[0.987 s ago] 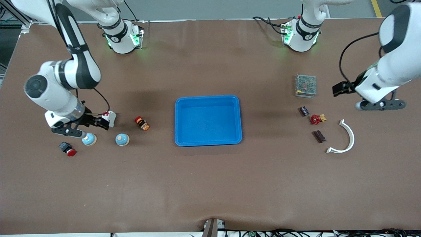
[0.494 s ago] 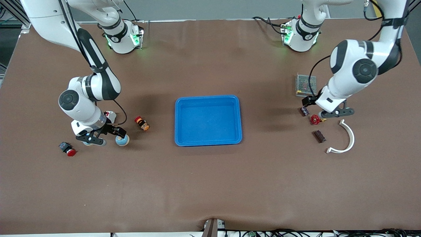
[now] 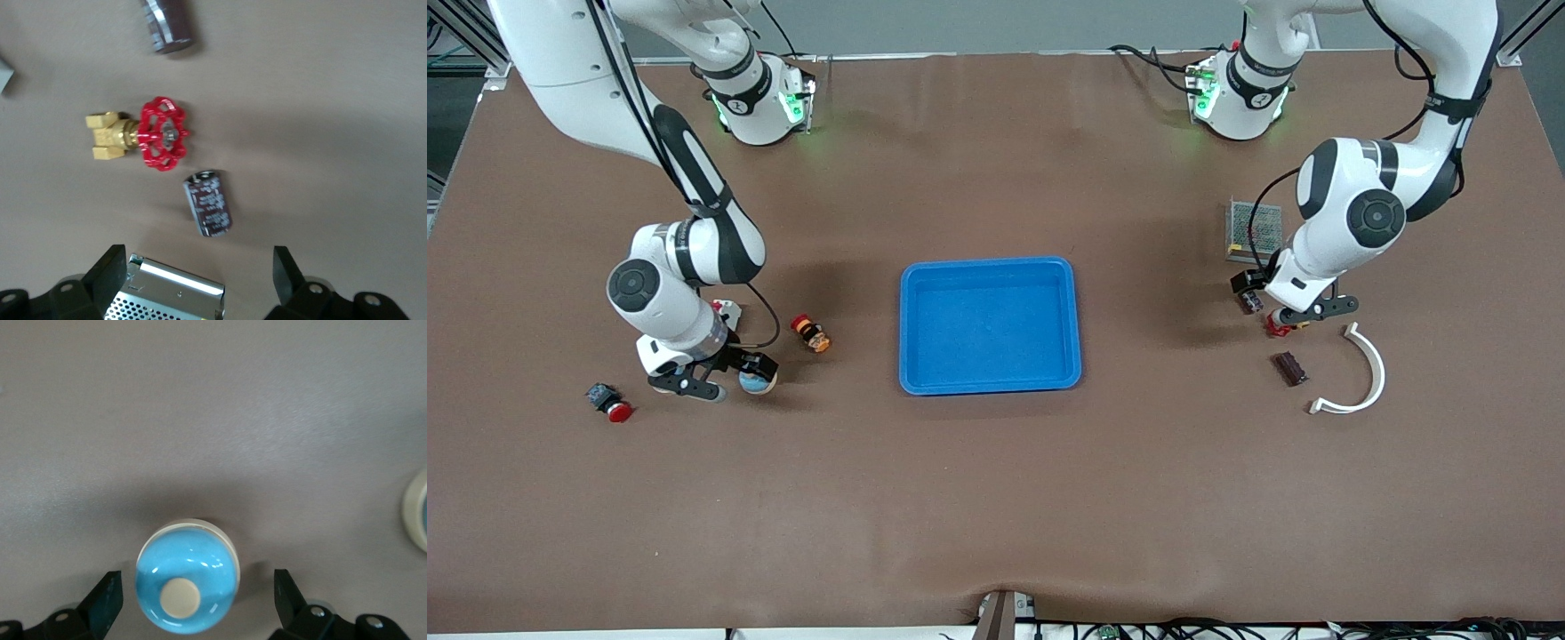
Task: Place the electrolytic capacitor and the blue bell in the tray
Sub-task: 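Carry the bell with the right gripper while the left carries the capacitor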
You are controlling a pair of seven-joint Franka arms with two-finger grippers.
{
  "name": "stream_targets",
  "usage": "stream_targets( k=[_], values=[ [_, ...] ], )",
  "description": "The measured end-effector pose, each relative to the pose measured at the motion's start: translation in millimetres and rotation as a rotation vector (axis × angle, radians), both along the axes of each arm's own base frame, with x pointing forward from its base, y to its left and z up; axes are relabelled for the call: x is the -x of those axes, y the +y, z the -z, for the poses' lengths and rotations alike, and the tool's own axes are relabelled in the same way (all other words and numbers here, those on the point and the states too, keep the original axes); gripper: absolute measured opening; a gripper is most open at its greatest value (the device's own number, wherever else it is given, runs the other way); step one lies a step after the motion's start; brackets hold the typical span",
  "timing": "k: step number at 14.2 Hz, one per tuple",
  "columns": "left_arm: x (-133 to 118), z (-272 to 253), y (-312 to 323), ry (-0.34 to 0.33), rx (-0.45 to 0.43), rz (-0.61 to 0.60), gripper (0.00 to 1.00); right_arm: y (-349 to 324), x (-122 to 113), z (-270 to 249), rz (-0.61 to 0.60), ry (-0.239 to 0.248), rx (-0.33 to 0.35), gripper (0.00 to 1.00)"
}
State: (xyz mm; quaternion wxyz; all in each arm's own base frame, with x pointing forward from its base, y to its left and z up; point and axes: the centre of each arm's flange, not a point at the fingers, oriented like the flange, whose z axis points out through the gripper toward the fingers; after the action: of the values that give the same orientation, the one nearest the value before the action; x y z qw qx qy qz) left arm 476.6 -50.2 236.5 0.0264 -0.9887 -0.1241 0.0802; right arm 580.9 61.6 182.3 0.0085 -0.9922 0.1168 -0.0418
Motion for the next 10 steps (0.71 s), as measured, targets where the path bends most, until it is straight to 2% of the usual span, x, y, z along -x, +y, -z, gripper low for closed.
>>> stream_targets(
  k=[1, 2, 3, 5, 6, 10],
  values=[
    [-1, 7, 1, -0.004, -0.005, -0.042, 0.91, 3, -2, 2, -0.001, 0.0, 0.0, 1.0],
    [-1, 15, 0, -0.005, -0.008, -0.073, 0.91, 5, -3, 3, 0.0, -0.001, 0.0, 1.0],
    [0, 24, 0, -0.003, -0.009, -0.092, 0.88, 5, -5, 2, 0.001, -0.004, -0.001, 0.93],
    [1, 38, -1, 0.004, -0.01, -0.109, 0.84, 5, -7, 1, 0.011, -0.008, -0.002, 0.71],
    [1, 42, -1, 0.008, -0.01, -0.11, 0.81, 6, -8, -2, 0.024, -0.01, -0.004, 0.64],
    [2, 48, 0, 0.02, -0.011, -0.114, 0.75, 23, -7, -4, 0.088, 0.009, -0.011, 0.64]
  ],
)
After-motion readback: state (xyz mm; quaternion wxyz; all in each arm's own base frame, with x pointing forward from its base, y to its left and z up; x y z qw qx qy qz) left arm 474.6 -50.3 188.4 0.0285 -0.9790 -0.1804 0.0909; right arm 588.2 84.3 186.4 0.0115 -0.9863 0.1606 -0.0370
